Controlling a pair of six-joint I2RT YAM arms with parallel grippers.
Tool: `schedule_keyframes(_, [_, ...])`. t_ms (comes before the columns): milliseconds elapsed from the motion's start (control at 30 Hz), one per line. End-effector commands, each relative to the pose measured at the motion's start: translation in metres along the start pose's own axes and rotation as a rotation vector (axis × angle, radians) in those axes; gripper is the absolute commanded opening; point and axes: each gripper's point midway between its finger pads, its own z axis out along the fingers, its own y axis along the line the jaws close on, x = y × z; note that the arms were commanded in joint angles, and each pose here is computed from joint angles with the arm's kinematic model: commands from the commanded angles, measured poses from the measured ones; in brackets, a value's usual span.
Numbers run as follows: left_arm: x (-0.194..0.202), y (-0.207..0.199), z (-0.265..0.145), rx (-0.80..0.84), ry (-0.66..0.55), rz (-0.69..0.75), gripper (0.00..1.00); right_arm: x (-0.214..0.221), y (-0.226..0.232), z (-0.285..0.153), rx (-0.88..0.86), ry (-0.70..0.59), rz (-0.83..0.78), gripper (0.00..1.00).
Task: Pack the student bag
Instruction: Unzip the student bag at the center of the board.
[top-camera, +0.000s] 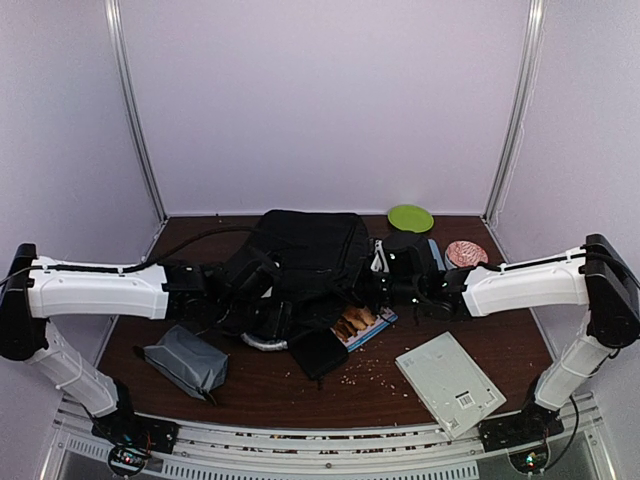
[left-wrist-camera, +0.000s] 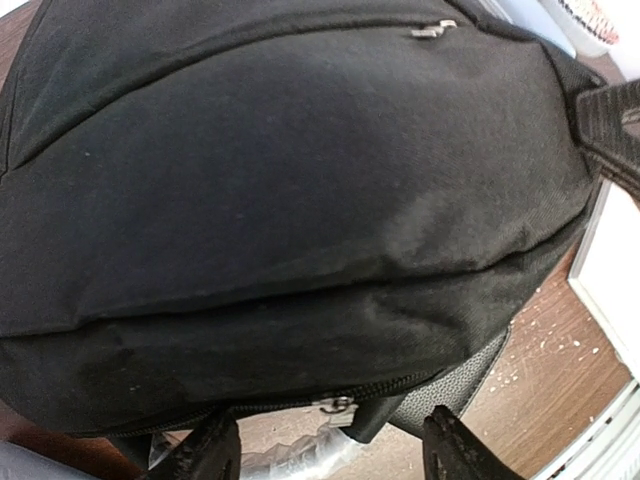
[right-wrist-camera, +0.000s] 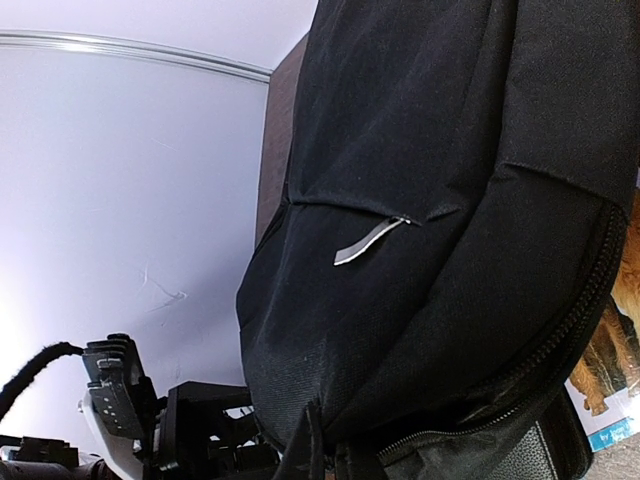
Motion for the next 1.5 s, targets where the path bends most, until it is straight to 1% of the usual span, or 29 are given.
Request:
schedule_keyframes(0, [-0.005,-0.003,0.005,-0.032,-0.002,0.043,0.63,-0.008,0.023,-0.002,-0.082,-0.03,-0.008,0.0])
schedule_keyframes(100, [-0.004,0.0,0.011,-0.059,0.003,0.05,0.6,-0.008,0.023,-0.003,-0.083,-0.03,-0.008,0.0])
schedule_keyframes(167, [-0.002,0.003,0.013,-0.08,0.009,0.056,0.54,-0.008,0.023,-0.004,-0.083,-0.032,-0.008,0.0])
schedule_keyframes(233, [-0.001,0.006,0.014,-0.093,0.012,0.06,0.46,-0.009,0.023,-0.005,-0.08,-0.033,-0.011,0.0])
schedule_keyframes(300, [0.0,0.008,0.013,-0.102,0.011,0.059,0.39,-0.009,0.023,-0.006,-0.078,-0.035,-0.015,0.0])
schedule_keyframes(433, [-0.001,0.019,0.001,-0.131,-0.01,0.051,0.33,-0.008,0.02,-0.007,-0.073,-0.037,-0.015,0.0])
schedule_keyframes(600, [0.002,0.038,-0.017,-0.162,-0.046,0.028,0.33,-0.008,0.017,-0.009,-0.067,-0.04,-0.013,0.0])
schedule_keyframes(733, [0.003,0.042,-0.027,-0.146,-0.067,0.012,0.33,-0.008,0.016,-0.01,-0.065,-0.043,-0.015,0.0])
schedule_keyframes(800, [0.001,0.036,-0.03,-0.102,-0.08,0.013,0.34,-0.009,0.017,-0.011,-0.066,-0.045,-0.014,0.0])
schedule_keyframes(900, [-0.001,0.013,-0.028,0.022,-0.086,0.034,0.35,-0.008,0.018,-0.01,-0.069,-0.041,-0.009,0.0])
schedule_keyframes(967, [-0.001,0.001,-0.023,0.069,-0.072,0.052,0.35,-0.008,0.02,-0.009,-0.075,-0.038,-0.008,0.0])
schedule_keyframes(1100, [0.004,-0.009,-0.01,0.082,-0.034,0.067,0.35,-0.008,0.023,-0.009,-0.081,-0.033,-0.005,0.0])
schedule_keyframes(1333, [0.006,-0.02,0.003,0.107,-0.002,0.077,0.35,-0.006,0.026,-0.011,-0.091,-0.024,-0.001,0.0])
schedule_keyframes(1467, [0.006,-0.024,0.007,0.116,0.003,0.081,0.38,-0.006,0.027,-0.011,-0.095,-0.021,-0.001,0.0])
